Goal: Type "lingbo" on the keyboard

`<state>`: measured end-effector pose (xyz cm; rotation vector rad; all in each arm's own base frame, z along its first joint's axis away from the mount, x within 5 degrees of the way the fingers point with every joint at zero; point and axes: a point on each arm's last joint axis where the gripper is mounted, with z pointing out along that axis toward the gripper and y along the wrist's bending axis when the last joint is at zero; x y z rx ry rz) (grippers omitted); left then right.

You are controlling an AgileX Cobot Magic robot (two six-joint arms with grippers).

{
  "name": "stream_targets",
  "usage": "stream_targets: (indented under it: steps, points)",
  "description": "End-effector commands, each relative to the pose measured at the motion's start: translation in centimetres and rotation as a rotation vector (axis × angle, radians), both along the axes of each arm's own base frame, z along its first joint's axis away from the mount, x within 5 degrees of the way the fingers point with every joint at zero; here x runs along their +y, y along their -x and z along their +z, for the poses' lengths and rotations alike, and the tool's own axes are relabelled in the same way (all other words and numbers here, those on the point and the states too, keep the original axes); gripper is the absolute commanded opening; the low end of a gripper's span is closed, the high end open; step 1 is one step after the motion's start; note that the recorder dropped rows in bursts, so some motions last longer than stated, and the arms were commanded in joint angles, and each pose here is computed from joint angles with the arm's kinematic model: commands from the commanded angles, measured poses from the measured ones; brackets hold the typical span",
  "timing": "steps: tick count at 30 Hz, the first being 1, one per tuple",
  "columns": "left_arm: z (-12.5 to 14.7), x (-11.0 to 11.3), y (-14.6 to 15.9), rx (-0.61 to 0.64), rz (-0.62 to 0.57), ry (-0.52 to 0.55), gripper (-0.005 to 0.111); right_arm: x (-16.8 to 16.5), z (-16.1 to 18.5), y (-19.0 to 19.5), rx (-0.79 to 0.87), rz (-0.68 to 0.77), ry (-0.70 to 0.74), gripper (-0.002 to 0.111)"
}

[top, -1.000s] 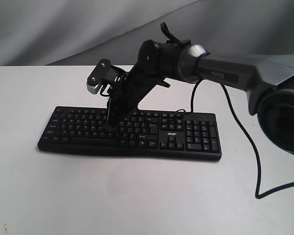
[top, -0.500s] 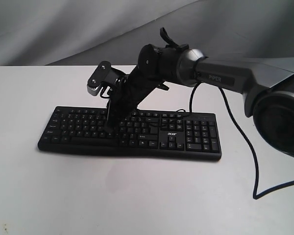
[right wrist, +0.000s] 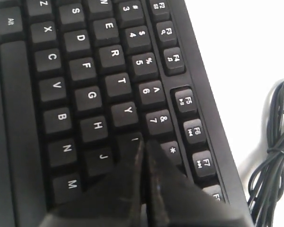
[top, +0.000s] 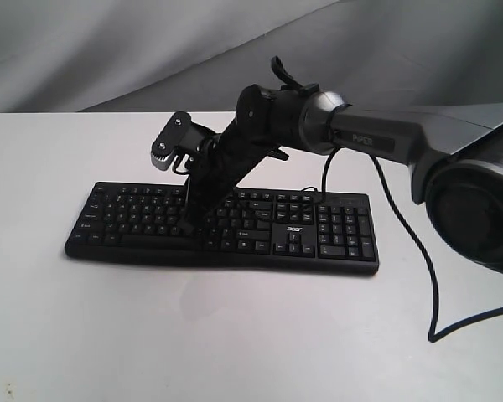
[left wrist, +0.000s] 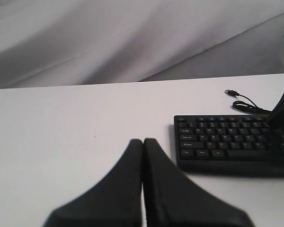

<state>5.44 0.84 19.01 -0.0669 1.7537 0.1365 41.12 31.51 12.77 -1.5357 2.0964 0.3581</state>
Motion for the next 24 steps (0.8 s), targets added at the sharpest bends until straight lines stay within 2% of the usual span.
stream_targets:
  steps: [1, 17, 24]
  points:
    - [-0.1, 0.0, 0.0, -0.007, 0.0, 0.005, 0.001, -0.2, 0.3, -0.2, -0.022, 0.003, 0.017, 0.0]
    - [-0.1, 0.0, 0.0, -0.007, 0.0, 0.005, 0.001, -0.2, -0.5, -0.2, -0.006, 0.006, 0.03, 0.0]
    - [-0.1, 0.0, 0.0, -0.007, 0.0, 0.005, 0.001, -0.3, 0.6, -0.2, -0.023, 0.006, 0.018, 0.0]
